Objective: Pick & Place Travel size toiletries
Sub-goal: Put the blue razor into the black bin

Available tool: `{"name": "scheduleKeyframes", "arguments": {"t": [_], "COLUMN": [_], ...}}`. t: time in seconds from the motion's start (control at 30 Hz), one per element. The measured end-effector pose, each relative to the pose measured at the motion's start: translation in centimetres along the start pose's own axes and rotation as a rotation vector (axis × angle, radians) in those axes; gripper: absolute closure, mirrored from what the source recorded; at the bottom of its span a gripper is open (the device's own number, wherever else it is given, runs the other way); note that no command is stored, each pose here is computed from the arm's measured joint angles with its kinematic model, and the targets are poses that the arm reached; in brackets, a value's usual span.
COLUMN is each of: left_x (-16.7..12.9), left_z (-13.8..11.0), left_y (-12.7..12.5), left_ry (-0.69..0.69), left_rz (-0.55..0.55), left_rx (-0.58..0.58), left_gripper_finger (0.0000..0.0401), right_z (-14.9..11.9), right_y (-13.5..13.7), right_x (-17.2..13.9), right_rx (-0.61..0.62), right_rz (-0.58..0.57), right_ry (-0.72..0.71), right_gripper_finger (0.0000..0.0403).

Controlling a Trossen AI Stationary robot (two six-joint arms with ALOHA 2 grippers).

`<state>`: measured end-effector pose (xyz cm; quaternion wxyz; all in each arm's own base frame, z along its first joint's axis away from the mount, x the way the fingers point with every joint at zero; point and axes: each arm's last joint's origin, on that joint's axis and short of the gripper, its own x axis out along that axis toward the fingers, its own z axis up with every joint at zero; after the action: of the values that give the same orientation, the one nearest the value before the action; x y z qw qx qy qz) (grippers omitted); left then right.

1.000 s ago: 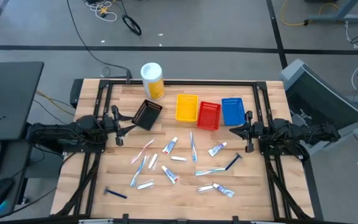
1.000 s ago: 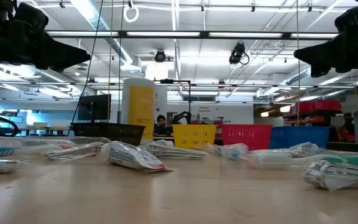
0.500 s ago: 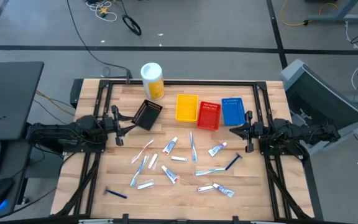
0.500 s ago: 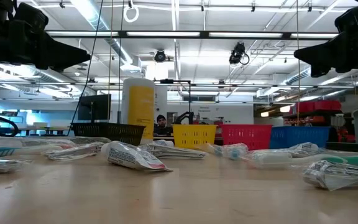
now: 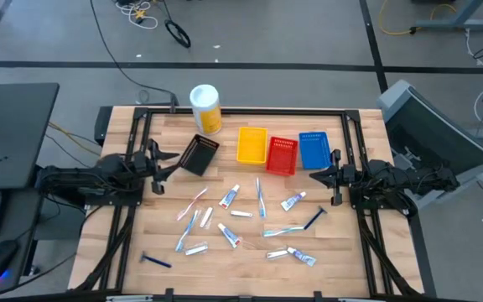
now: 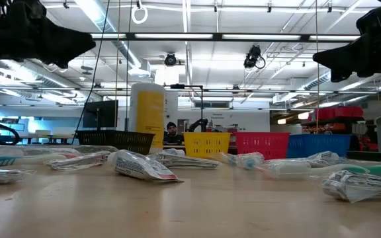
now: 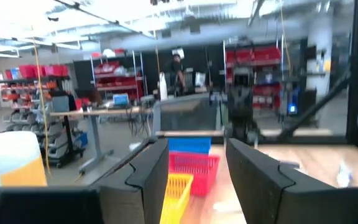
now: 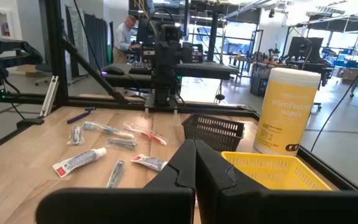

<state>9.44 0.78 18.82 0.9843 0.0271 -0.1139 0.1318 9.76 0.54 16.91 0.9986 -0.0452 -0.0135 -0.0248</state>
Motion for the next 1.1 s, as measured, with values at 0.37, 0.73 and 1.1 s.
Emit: {"name": "scheduleKeyframes", "arguments": {"t": [0.37,0.73,1.1], "left_x": [0.0,0.1,2.1], "left_z": [0.3,0.1,1.8], "left_y": [-0.1,-0.2,-0.8], "left_ry": [-0.027,-0.012,0.122], "left_rz": [-0.037,-0.070,-0.146], "left_rx": [-0.115,-0.163,-0.138], "left_gripper_finger": [0.0232,0.0232,0.0232], "right_z": [0.0,0.0,0.0], "right_y": [0.0,0.0,0.0], "right_x": [0.0,0.0,0.0], "right_rx": [0.000,0.000,-0.020], "right_rz": [0.000,0.000,0.000], "right_ry": [0.000,0.000,0.000], "right_gripper_finger": [0.0402,0.0402,0.0402]}}
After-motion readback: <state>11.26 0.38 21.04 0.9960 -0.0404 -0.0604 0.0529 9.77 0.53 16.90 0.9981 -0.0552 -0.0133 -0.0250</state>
